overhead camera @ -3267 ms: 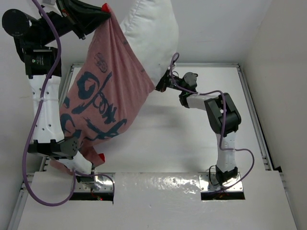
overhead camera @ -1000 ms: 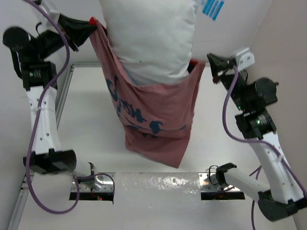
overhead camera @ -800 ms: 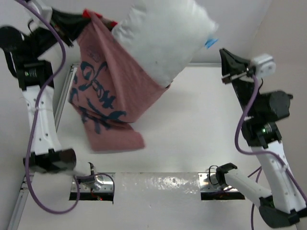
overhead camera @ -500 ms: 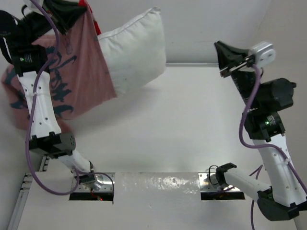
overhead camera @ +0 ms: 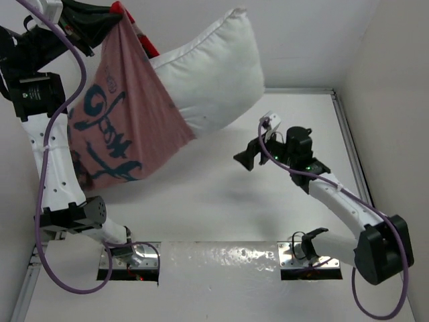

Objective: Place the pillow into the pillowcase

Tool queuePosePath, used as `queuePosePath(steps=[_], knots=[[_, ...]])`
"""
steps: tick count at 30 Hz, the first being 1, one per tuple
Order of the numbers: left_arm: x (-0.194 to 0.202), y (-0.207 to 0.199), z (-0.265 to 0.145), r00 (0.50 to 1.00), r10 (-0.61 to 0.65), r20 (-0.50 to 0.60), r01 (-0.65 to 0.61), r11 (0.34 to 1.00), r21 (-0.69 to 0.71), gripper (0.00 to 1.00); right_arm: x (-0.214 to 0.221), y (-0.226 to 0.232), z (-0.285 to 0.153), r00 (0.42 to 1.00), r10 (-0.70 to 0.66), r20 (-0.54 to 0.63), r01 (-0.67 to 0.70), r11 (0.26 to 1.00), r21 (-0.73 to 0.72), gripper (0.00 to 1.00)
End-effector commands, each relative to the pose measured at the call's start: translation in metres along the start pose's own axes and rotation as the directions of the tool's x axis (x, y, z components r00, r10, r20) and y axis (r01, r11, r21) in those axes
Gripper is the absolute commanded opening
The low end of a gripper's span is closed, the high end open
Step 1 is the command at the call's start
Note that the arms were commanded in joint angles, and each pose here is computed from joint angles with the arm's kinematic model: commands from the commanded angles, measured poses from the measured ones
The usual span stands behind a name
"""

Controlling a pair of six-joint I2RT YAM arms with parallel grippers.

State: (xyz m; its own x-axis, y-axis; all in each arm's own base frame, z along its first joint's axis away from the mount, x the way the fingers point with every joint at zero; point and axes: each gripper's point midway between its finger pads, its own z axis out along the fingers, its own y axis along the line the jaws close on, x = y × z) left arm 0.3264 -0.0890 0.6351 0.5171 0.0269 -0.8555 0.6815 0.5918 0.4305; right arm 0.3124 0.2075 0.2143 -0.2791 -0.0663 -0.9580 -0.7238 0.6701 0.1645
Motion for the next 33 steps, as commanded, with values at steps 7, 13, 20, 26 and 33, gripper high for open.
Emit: queuePosePath(steps=[7,13,20,26,33], knots=[[-0.123,-0.019,0.002,0.936,0.203,0.286,-0.194,0.979,-0.060,0.00,-0.038,0.032,0.038,0.956,0.094,0.278,-0.032,0.975,-0.218,0.99],[-0.155,-0.036,-0.004,0.909,0.190,0.370,-0.187,0.981,-0.045,0.00,-0.106,0.040,0.028,0.881,0.002,0.473,0.122,0.965,-0.232,0.99],[-0.173,-0.048,-0.007,0.886,0.161,0.435,-0.174,0.985,-0.011,0.00,-0.160,0.058,0.028,0.777,0.090,0.623,0.182,0.915,-0.359,0.90],[-0.181,-0.055,-0.009,0.875,0.164,0.456,-0.187,0.982,0.004,0.00,-0.177,0.058,0.064,0.757,0.284,0.589,0.130,0.818,-0.560,0.80],[-0.189,-0.056,-0.010,0.857,0.183,0.481,-0.204,0.979,-0.008,0.00,-0.163,0.091,0.071,0.799,0.249,0.547,0.210,0.737,-0.642,0.90]])
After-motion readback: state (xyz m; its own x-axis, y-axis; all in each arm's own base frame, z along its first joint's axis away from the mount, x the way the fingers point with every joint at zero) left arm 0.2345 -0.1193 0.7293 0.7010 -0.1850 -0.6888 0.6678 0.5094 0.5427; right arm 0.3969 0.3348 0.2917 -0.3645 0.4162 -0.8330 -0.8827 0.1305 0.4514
